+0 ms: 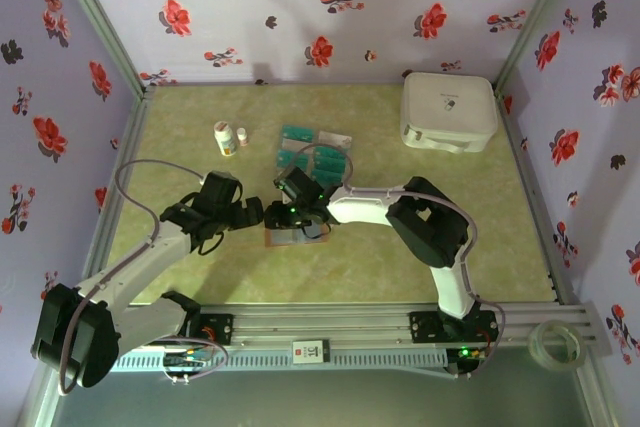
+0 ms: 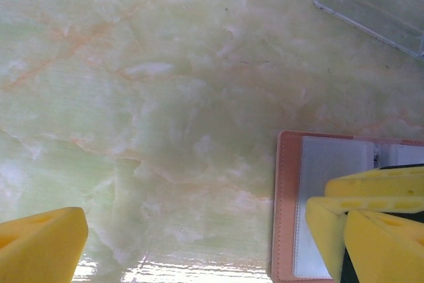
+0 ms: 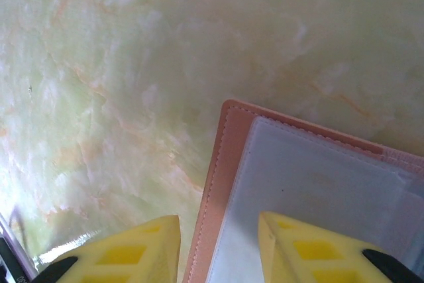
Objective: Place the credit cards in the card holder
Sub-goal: Flip over the card slot on the card holder, then pick up the credit card from the storage box.
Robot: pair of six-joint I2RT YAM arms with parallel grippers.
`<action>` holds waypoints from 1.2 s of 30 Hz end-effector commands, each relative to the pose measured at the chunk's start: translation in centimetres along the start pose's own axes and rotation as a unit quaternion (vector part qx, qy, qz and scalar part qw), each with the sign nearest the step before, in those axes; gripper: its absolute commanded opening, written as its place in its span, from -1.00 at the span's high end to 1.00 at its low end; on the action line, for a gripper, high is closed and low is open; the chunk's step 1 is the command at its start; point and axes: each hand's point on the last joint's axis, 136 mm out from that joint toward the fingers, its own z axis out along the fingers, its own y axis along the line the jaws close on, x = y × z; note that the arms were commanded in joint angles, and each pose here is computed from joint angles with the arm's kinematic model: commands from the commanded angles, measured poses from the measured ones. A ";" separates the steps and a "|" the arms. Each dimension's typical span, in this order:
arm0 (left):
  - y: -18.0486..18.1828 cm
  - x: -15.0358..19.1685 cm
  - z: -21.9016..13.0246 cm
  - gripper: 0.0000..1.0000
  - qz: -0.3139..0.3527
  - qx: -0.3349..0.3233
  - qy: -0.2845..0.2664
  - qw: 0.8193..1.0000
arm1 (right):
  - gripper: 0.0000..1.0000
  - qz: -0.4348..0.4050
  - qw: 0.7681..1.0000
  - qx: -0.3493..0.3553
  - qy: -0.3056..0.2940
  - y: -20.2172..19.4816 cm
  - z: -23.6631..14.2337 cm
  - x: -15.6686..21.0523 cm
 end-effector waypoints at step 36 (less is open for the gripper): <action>-0.1 2.2 3.5 -0.99 0.028 -0.007 0.065 0.997 | 0.32 -0.296 0.906 0.289 0.088 -12.2 -10.9 -10.7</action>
